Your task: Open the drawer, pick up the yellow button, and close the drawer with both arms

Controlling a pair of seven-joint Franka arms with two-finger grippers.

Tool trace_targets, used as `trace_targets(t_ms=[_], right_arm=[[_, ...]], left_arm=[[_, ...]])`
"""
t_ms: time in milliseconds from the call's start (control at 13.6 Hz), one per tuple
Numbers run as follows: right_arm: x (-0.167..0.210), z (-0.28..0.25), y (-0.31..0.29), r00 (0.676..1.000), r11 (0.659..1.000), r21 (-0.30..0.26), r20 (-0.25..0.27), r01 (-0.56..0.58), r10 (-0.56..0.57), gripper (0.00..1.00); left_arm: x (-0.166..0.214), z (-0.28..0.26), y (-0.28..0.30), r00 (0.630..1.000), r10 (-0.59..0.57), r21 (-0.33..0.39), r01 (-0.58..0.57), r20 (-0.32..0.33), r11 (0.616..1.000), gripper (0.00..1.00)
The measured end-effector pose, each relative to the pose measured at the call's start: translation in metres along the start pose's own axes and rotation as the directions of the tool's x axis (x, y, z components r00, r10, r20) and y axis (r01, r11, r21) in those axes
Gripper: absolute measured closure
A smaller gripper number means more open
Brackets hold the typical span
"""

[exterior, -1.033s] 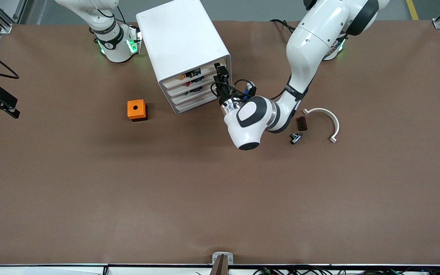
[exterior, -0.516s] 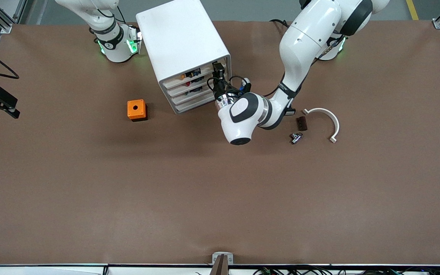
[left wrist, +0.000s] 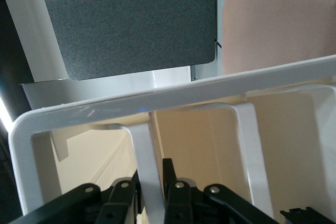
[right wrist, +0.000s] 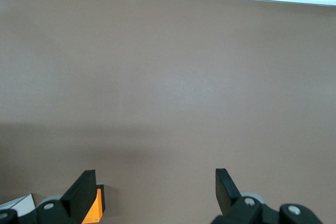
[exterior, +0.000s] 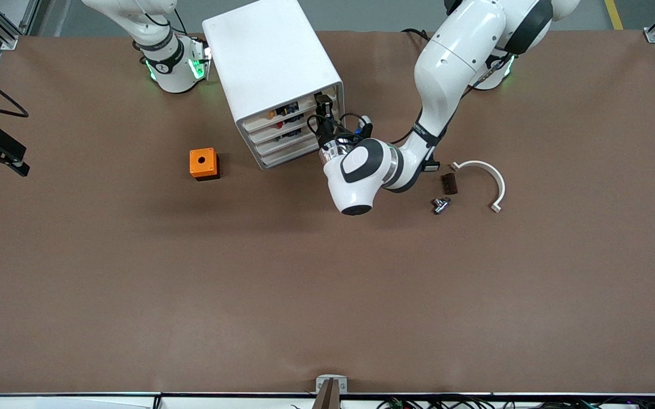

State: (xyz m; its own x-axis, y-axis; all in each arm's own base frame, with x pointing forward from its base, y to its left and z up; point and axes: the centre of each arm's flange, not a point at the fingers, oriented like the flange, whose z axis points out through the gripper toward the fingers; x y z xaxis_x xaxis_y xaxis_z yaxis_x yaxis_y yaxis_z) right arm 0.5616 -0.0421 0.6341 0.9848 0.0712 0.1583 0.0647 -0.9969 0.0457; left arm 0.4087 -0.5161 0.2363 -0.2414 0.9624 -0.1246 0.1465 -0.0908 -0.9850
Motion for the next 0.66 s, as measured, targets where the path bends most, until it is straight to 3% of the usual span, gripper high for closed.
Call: trace_targets(t_ms=[664], right_arm=[[0.000,0.000,0.000,1.000,1.000,0.000,0.001,-0.006,0.006,0.00]], left_arm=[[0.014,-0.029,0.002,0.998,-0.031,0.006,0.030,0.059,1.000,0.89]])
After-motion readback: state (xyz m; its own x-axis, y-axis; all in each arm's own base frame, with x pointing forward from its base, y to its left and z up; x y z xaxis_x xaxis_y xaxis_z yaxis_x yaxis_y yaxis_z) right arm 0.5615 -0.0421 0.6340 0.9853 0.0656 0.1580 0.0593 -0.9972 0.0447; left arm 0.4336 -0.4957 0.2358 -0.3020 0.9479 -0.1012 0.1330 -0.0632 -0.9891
